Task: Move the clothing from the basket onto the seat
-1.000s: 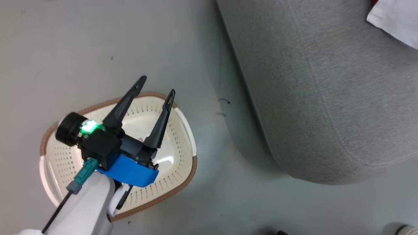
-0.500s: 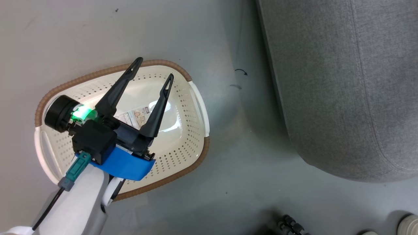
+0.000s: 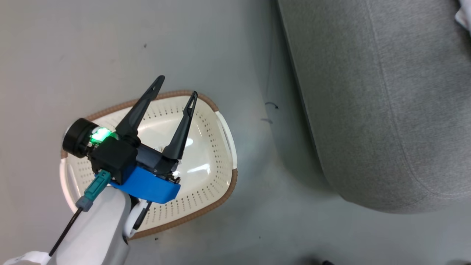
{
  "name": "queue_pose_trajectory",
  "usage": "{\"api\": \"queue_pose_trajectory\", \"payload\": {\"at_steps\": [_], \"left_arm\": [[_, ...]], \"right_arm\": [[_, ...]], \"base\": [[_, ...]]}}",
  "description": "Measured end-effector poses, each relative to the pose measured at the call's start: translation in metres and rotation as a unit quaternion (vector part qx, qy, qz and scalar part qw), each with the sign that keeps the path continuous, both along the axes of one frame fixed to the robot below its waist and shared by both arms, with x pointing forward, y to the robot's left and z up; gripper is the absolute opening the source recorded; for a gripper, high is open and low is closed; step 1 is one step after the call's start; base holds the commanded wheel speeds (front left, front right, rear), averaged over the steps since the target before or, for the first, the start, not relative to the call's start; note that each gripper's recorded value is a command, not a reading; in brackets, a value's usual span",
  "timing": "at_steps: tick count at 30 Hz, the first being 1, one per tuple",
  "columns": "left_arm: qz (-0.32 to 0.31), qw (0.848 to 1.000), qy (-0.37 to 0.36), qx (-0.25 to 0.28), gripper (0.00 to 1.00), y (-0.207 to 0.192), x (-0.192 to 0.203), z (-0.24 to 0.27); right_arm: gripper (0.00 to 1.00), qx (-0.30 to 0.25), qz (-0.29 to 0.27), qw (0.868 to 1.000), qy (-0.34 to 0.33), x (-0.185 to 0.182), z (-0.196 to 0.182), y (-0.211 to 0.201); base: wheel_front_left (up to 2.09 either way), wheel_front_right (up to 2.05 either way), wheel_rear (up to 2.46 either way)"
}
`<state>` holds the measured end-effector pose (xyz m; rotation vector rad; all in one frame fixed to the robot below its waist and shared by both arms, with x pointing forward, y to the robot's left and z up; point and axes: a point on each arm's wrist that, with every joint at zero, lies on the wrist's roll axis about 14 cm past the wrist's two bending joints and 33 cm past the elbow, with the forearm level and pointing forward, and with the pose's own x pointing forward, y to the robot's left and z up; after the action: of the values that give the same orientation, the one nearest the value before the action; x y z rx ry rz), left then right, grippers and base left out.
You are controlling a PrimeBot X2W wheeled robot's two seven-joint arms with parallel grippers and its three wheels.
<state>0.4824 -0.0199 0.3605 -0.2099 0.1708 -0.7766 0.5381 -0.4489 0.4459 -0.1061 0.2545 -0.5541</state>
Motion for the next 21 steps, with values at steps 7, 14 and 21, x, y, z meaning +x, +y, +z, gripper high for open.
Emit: {"api": "queue_pose_trajectory", "payload": {"at_steps": [7,14,21], "left_arm": [[0.023,1.000,-0.010,-0.009,1.00,0.003,-0.010,0.036],[0.059,0.998,-0.010,-0.016,1.00,0.013,-0.032,0.066],[0.112,0.993,-0.016,-0.016,1.00,0.040,-0.055,0.090]], "right_arm": [[1.00,0.006,0.026,1.000,-0.002,-0.030,0.009,0.020],[1.00,0.020,0.071,0.997,-0.028,-0.055,0.025,0.058],[1.00,0.008,0.136,0.988,-0.074,-0.078,0.048,0.106]], "base": [[0.00,0.00,0.00],[0.00,0.00,0.00],[0.00,0.00,0.00]]}}
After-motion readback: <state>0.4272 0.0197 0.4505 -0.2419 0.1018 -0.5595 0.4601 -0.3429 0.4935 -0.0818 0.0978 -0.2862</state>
